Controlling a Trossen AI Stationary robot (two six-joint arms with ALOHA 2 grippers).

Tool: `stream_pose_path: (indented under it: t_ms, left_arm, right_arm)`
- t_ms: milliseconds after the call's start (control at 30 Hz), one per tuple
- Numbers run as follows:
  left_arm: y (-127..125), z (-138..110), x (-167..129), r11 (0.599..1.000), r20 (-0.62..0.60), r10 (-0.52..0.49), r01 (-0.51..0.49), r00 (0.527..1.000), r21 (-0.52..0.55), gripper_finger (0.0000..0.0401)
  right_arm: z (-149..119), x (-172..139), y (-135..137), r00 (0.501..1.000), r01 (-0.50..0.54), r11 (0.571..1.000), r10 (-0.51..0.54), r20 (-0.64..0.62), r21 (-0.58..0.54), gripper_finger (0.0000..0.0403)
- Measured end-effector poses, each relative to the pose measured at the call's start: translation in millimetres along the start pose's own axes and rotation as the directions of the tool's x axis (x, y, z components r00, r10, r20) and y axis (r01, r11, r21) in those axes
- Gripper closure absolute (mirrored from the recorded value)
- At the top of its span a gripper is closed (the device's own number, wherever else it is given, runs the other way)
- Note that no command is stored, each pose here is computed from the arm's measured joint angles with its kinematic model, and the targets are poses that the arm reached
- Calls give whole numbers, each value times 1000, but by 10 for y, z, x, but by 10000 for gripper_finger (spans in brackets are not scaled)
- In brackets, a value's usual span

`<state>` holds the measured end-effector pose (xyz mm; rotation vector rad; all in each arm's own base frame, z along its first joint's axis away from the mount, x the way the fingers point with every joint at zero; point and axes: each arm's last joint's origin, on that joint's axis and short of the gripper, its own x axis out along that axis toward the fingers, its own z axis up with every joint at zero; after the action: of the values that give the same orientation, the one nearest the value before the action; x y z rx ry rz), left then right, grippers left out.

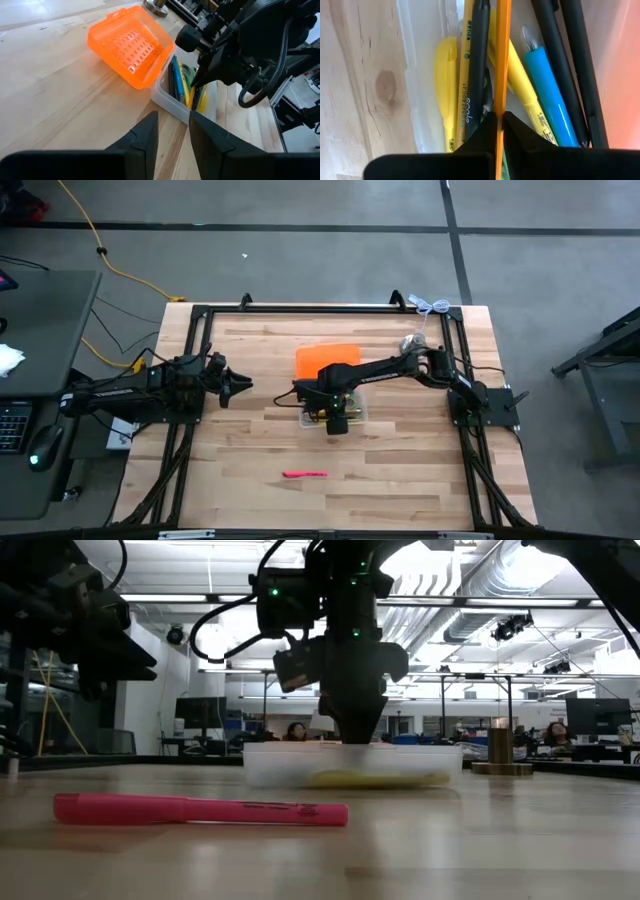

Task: Pick & place school supplies into a supply box
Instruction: Put the orange pencil into the orange supply box, then put the pink pen into the orange supply box

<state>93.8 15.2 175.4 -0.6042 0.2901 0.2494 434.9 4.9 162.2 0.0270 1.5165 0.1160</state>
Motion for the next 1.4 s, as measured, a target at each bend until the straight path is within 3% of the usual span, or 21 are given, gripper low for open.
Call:
stream_pose_path:
  t_ms: [700,900,1267,1400]
  left_arm:
    - [-3,5,0,1000,5,-3,3,1000,-1,261]
    - [-3,4,0,1000,4,-3,3,1000,-1,261]
    - [-18,-3,-1,999,-24,-51,51,998,-3,261]
    - [-20,1,0,999,-21,-54,54,998,-3,261]
  right_arm:
    - [3,-115,5,1000,10,1000,-10,-25,2,308]
    - [63,-310,17,1000,22,1000,-22,0,-2,300]
    - [11,-654,10,985,162,987,-162,-64,1,299]
    - [-46,-843,28,985,171,985,-171,-10,6,299]
